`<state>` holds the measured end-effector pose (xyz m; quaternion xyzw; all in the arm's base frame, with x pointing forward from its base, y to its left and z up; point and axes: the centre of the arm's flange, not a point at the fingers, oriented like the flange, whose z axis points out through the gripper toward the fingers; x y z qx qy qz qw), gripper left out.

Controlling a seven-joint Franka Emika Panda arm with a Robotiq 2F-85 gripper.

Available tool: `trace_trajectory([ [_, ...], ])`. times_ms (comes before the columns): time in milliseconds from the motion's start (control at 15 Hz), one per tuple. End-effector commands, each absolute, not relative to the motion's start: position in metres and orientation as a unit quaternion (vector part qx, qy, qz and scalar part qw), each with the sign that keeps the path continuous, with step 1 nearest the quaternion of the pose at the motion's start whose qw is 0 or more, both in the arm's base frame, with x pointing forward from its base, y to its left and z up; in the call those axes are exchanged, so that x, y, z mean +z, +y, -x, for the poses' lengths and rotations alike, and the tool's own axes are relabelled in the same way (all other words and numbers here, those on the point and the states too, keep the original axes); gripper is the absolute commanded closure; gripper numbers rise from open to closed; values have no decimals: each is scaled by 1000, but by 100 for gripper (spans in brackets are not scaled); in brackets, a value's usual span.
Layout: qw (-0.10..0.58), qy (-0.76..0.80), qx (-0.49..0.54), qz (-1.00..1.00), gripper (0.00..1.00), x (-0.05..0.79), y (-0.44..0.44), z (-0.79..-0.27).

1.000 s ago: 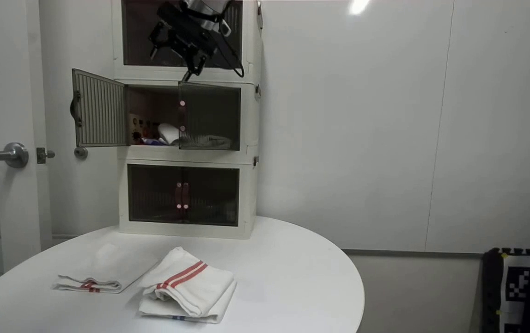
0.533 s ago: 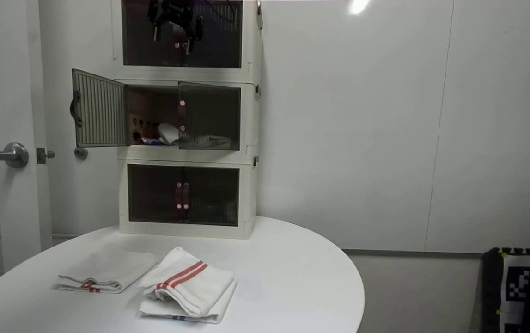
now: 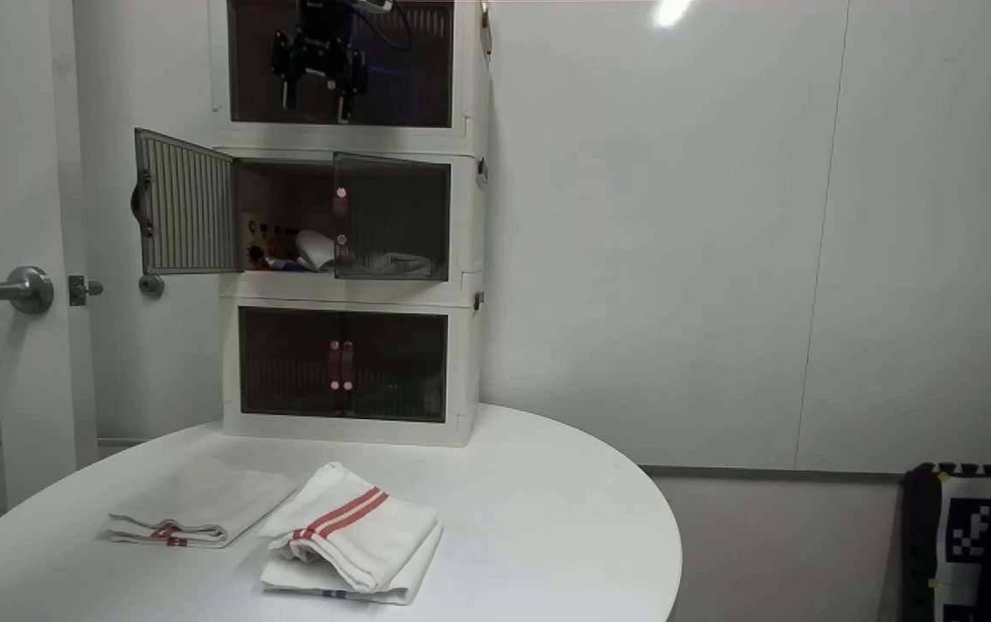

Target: Open the drawer in the middle compartment

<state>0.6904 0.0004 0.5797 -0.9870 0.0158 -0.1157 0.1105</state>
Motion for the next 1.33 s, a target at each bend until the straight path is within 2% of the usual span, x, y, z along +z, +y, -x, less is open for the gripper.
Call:
trace_trajectory([
  [0, 114, 62, -102, 986, 0, 567, -1, -722],
  [600, 43, 207, -109, 971, 0, 542, -32, -722],
  [1267, 30, 275, -91, 957, 0, 496, -28, -727],
])
